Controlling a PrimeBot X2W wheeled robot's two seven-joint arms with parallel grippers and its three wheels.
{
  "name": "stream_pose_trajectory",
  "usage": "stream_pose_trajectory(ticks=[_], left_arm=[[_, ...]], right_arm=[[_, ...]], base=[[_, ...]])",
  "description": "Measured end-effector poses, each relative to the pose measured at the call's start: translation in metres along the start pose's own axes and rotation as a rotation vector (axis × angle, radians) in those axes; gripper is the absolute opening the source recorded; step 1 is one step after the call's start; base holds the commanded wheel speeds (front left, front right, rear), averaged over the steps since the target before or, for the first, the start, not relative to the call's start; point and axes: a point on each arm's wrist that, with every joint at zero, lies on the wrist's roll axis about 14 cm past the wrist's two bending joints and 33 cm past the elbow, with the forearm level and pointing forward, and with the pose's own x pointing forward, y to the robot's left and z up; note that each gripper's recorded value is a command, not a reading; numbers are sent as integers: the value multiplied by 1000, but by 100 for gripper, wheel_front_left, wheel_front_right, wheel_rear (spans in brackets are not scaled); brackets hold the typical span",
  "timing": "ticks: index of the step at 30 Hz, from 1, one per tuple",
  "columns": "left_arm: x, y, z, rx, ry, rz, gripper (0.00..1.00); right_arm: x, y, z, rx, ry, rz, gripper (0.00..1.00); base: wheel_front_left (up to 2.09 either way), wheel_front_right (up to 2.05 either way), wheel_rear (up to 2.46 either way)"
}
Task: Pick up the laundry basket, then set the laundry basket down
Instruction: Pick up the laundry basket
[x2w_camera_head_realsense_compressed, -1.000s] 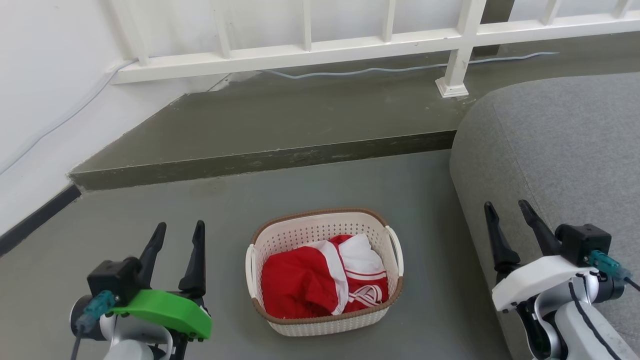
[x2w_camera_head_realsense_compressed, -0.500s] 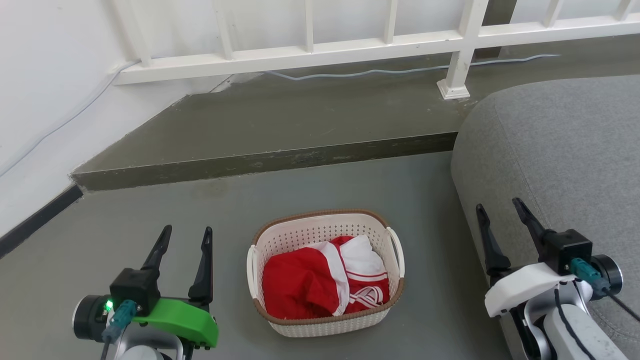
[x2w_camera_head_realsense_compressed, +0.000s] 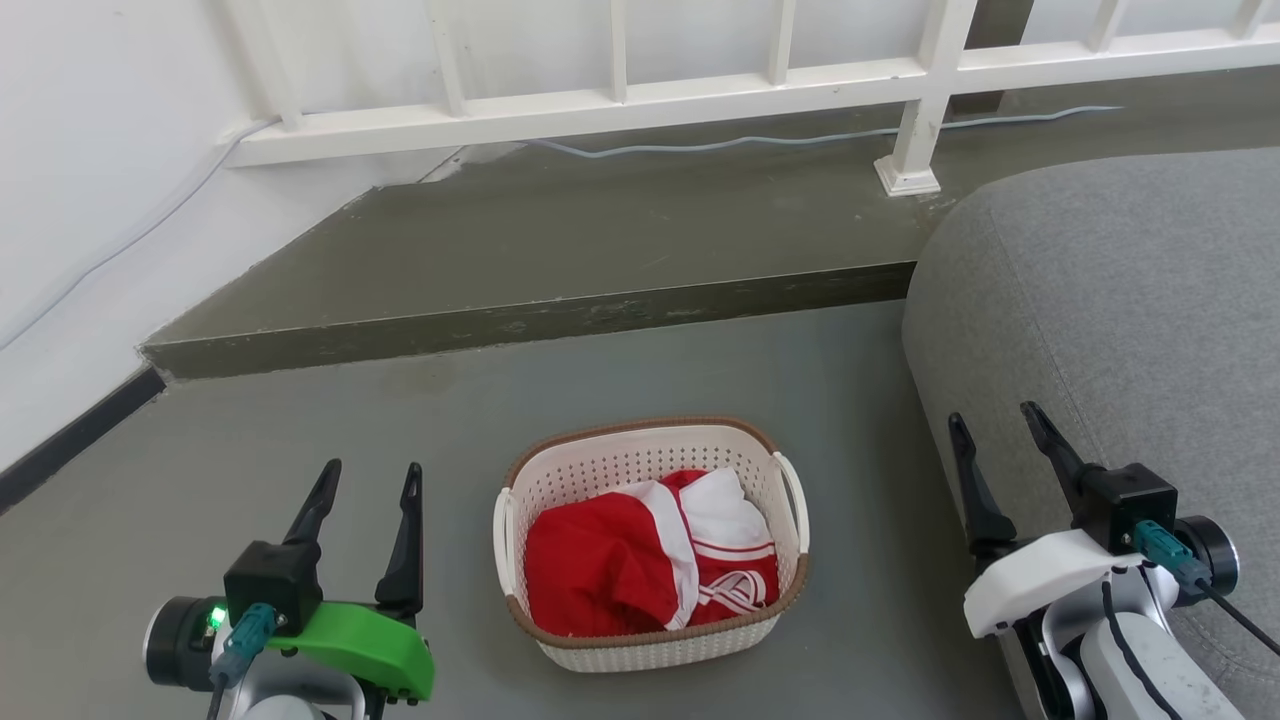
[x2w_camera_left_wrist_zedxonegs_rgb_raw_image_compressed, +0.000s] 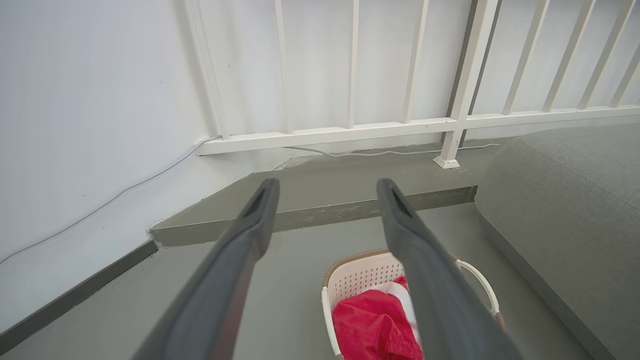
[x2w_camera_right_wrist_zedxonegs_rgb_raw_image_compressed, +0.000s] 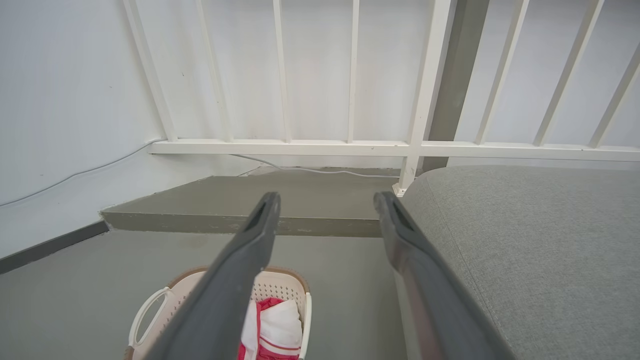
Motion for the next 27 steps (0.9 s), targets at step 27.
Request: stream_pose_trajectory(ticks=[27], left_arm=[[10, 3, -25, -20, 70, 13, 100]], right_arm=[[9, -3, -24, 25, 71, -11, 100]], base=[[0, 0, 0]])
